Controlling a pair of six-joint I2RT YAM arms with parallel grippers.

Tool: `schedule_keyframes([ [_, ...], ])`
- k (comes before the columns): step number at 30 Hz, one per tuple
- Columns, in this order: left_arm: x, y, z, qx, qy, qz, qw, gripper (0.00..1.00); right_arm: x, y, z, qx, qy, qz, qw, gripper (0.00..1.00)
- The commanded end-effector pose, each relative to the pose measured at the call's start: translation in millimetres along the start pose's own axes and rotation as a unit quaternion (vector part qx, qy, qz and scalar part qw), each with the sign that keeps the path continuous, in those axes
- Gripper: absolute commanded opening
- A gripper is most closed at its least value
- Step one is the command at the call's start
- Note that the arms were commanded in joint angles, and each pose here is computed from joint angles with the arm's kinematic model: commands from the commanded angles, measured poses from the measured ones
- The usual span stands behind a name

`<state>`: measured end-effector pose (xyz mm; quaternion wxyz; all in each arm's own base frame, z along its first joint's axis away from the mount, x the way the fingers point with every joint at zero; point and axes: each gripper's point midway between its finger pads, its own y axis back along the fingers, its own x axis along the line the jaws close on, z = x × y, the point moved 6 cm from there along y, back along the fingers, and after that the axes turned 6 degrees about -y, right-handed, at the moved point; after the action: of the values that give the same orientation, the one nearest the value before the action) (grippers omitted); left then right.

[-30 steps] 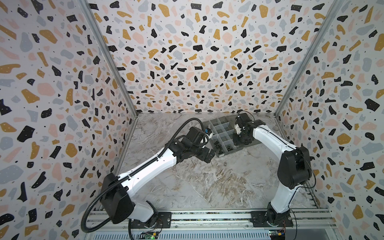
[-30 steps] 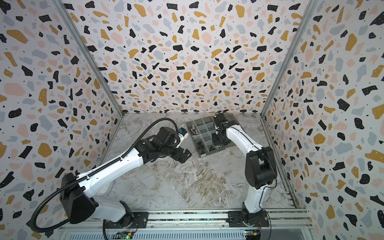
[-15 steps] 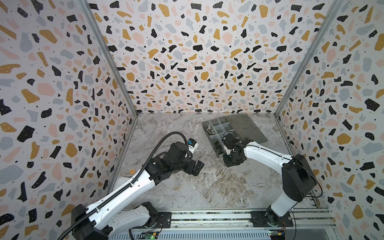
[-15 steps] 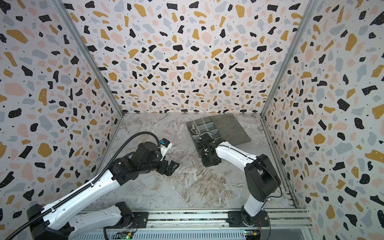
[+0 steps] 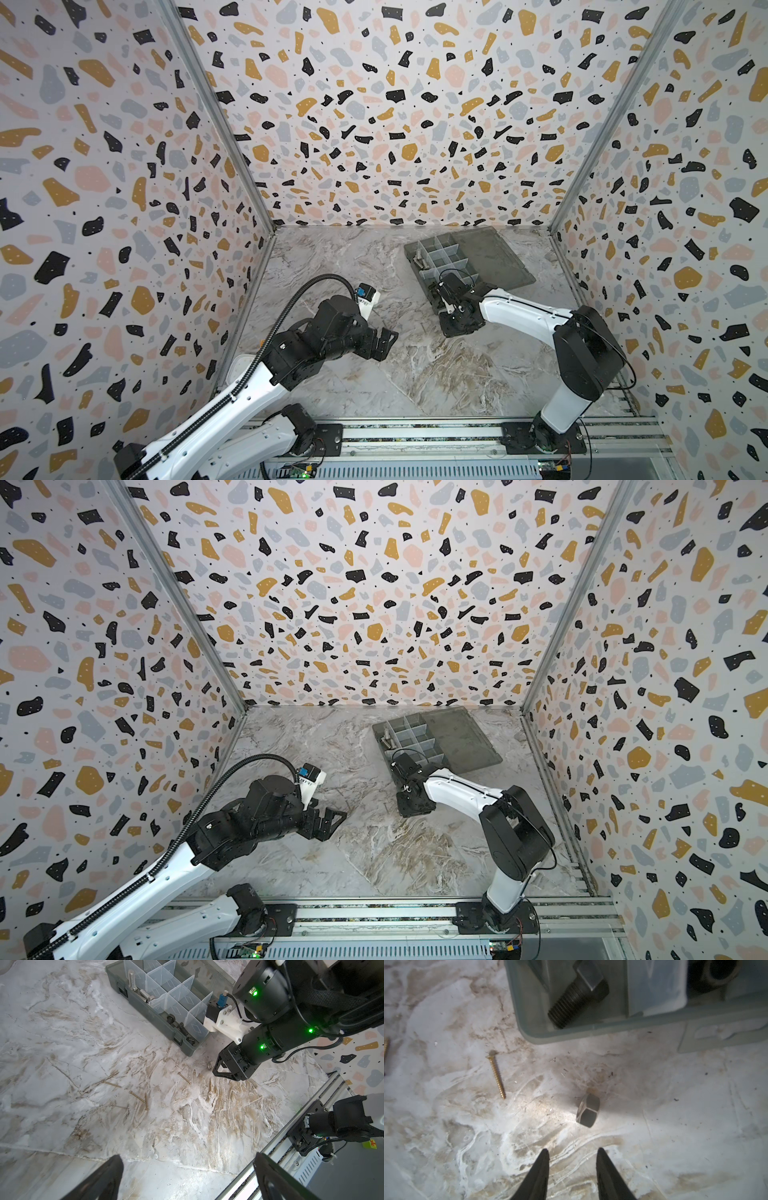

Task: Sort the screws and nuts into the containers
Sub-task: 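Lower the right gripper onto the last silver nut and grasp it, then carry the silver nut over the silver-nut compartment with the right gripper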

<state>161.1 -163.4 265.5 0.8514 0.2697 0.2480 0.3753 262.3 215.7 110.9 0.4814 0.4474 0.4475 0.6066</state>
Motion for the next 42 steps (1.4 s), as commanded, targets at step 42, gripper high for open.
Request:
schedule_keyframes([
  [42,-5.0,-34.1,44.0,0.008,-0.055,0.013,0.998,0.99,-7.2,58.0,46.4,-0.044,-0.007,0.013,0.999,0.13],
])
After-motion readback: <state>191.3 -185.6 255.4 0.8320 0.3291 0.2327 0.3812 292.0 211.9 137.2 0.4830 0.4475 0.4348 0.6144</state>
